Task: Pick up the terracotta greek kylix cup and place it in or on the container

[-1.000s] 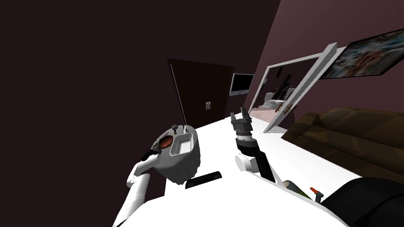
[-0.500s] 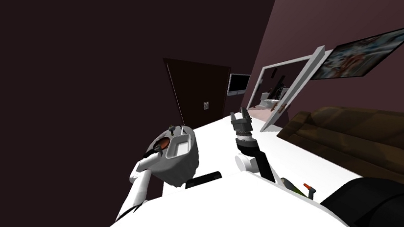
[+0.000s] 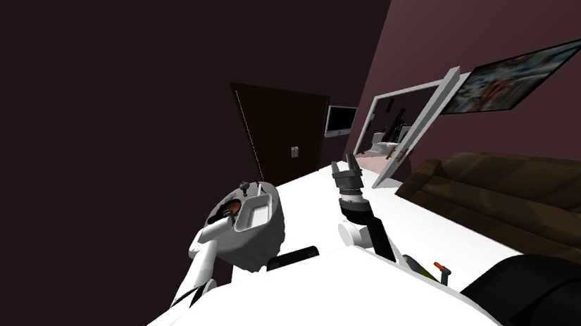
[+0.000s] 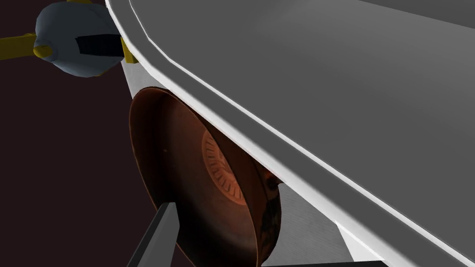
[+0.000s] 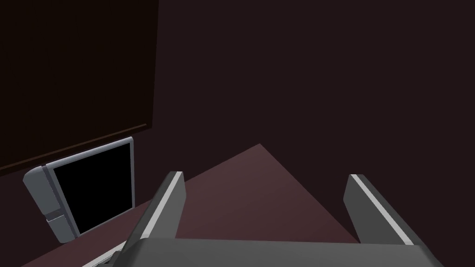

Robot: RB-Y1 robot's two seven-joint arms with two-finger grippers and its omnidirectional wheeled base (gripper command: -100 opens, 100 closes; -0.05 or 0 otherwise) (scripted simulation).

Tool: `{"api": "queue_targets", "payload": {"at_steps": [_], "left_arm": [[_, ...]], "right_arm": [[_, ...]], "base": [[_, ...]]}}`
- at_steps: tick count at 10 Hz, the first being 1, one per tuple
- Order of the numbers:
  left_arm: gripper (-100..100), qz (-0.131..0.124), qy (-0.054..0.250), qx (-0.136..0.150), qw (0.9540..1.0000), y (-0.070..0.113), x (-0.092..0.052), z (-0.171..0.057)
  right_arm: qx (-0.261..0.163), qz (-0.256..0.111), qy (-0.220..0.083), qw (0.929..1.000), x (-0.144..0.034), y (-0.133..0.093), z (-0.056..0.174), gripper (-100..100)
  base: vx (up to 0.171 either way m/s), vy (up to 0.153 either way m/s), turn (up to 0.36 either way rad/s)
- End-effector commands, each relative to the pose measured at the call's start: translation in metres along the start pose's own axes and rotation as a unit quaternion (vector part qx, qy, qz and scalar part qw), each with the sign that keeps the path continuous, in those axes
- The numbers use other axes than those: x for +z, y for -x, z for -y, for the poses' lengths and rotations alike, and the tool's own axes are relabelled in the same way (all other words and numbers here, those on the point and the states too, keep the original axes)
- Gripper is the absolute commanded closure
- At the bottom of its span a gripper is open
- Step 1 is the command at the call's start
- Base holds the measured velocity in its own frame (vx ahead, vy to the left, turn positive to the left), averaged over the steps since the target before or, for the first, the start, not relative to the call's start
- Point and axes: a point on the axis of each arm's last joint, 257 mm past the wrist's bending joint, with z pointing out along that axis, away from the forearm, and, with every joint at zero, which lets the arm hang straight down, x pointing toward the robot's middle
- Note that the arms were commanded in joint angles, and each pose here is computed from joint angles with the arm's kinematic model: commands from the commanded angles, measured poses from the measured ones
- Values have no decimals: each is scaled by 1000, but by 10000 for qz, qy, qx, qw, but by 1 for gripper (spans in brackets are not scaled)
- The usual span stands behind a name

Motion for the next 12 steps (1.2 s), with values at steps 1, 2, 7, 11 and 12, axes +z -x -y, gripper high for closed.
{"api": "queue_targets", "payload": {"at_steps": [1,2,7,11,12], "left_arm": [[-100,29,4,-28,10000,0,2,-3],[-100,42,5,-41,10000,0,3,-4],[-100,107,8,-105,9999,1,7,-12],[100,124,7,-123,9998,1,8,-14],[100,124,5,-122,9998,1,8,-13]], "right_arm": [[0,0,0,10000,0,0,0,0],[0,0,0,10000,0,0,0,0],[0,0,0,10000,0,0,0,0],[0,0,0,10000,0,0,0,0],[0,0,0,10000,0,0,0,0]], "base": [[6,18,-44],[-6,28,-67],[-11,14,-41],[-6,8,-22],[0,0,0]]}}
